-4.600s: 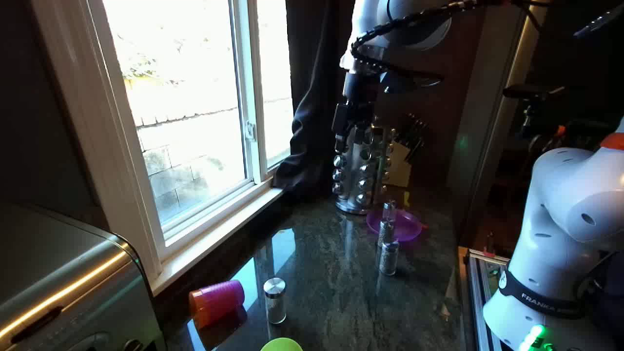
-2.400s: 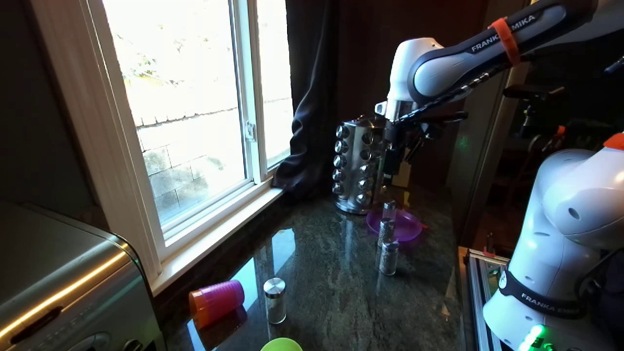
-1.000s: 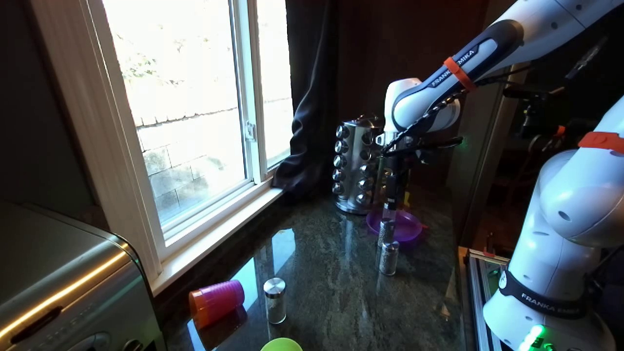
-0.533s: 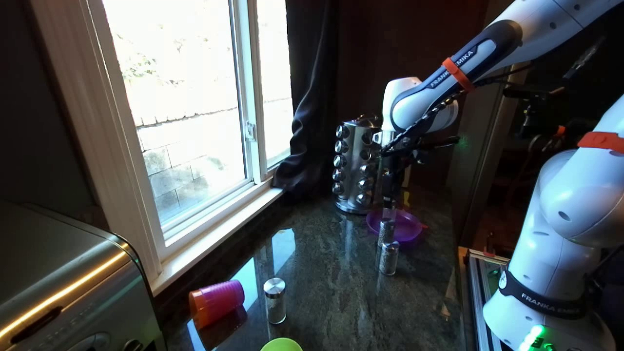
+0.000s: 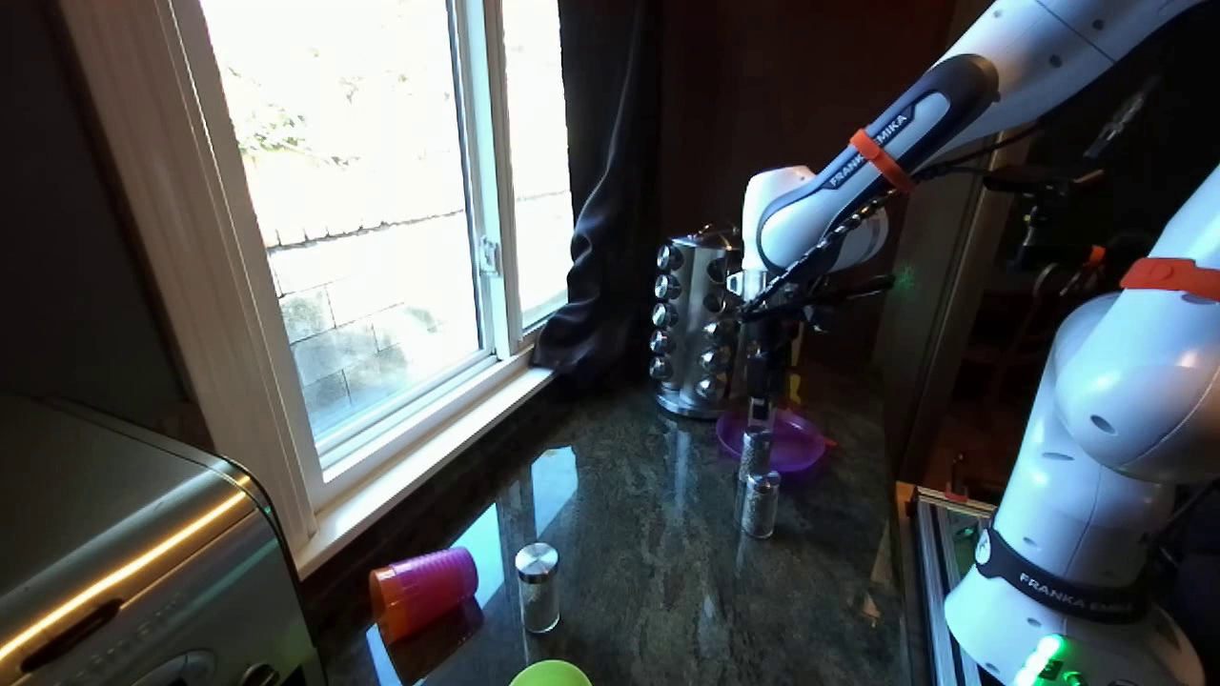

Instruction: Put the spice bottle on the rack

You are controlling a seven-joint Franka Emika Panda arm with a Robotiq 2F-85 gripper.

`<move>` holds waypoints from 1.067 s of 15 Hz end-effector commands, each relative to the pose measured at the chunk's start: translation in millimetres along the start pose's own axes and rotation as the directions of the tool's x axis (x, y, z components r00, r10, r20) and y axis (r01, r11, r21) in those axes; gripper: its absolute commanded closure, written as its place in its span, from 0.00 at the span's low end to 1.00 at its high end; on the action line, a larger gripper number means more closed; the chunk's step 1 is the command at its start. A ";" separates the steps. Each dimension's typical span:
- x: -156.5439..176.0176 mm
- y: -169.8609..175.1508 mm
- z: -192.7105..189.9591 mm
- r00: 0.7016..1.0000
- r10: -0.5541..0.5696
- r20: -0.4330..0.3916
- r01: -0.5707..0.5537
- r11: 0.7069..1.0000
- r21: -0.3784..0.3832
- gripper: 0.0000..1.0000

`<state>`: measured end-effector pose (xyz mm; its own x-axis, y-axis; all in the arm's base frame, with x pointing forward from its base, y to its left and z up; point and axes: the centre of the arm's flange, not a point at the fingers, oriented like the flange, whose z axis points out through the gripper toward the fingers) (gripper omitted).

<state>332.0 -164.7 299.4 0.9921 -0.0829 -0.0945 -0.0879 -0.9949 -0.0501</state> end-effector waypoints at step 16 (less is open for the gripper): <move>-23.2 -37.7 67.7 0.993 -0.119 -0.001 0.119 0.992 -0.028 0.22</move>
<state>353.0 -142.0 255.1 0.9952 0.0310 -0.0930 0.0277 -0.9990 -0.0364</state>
